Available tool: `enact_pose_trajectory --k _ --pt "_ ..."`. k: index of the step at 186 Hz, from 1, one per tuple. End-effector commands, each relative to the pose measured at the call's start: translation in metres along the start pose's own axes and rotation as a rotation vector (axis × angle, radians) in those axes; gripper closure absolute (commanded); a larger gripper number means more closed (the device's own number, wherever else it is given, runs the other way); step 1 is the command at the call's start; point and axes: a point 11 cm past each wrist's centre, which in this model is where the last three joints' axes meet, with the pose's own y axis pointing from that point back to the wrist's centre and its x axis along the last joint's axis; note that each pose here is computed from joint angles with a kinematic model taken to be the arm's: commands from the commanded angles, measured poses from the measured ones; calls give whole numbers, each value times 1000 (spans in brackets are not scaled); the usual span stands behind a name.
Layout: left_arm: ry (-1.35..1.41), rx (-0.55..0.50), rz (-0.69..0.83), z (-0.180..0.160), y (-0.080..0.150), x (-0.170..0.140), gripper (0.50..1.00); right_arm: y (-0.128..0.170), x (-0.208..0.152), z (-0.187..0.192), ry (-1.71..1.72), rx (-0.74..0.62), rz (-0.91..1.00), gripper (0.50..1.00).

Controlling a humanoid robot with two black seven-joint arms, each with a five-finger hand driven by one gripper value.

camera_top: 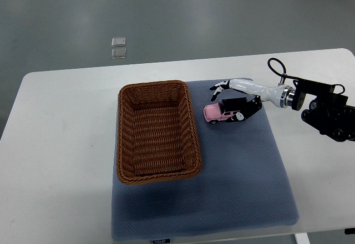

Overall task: Place pink car in brown basket
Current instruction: 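Reach the right hand over the pink toy car and lower onto it, then close the right hand fingers around the pink car's body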

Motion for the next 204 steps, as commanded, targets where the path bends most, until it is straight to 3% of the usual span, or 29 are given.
enact_pose_trajectory --k 1,34,53,68,71,73,75,84,158,204 --pt "-2 0 0 0 0 0 500 1 -4 2 20 -8 -11 611" --pt "0 1 0 0 0 0 500 3 -6 7 32 -22 -14 628" --pt "0 -1 0 1 0 0 500 7 -4 10 37 -33 -6 675" --pt "0 -1 0 1 0 0 500 8 -5 11 46 -36 -7 791" --pt "-2 -2 0 1 0 0 500 8 -6 12 50 -38 -13 840" --pt "-2 -2 0 1 0 0 500 8 -6 12 50 -38 -13 840" --pt "0 -1 0 1 0 0 500 8 -8 12 55 -40 -18 899" --pt "-2 -1 0 1 0 0 500 8 -9 13 66 -43 -22 997" --pt "0 -1 0 1 0 0 500 9 -10 16 114 -49 5 1000" --pt "1 -1 0 1 0 0 500 12 24 1 170 -13 75 1000"
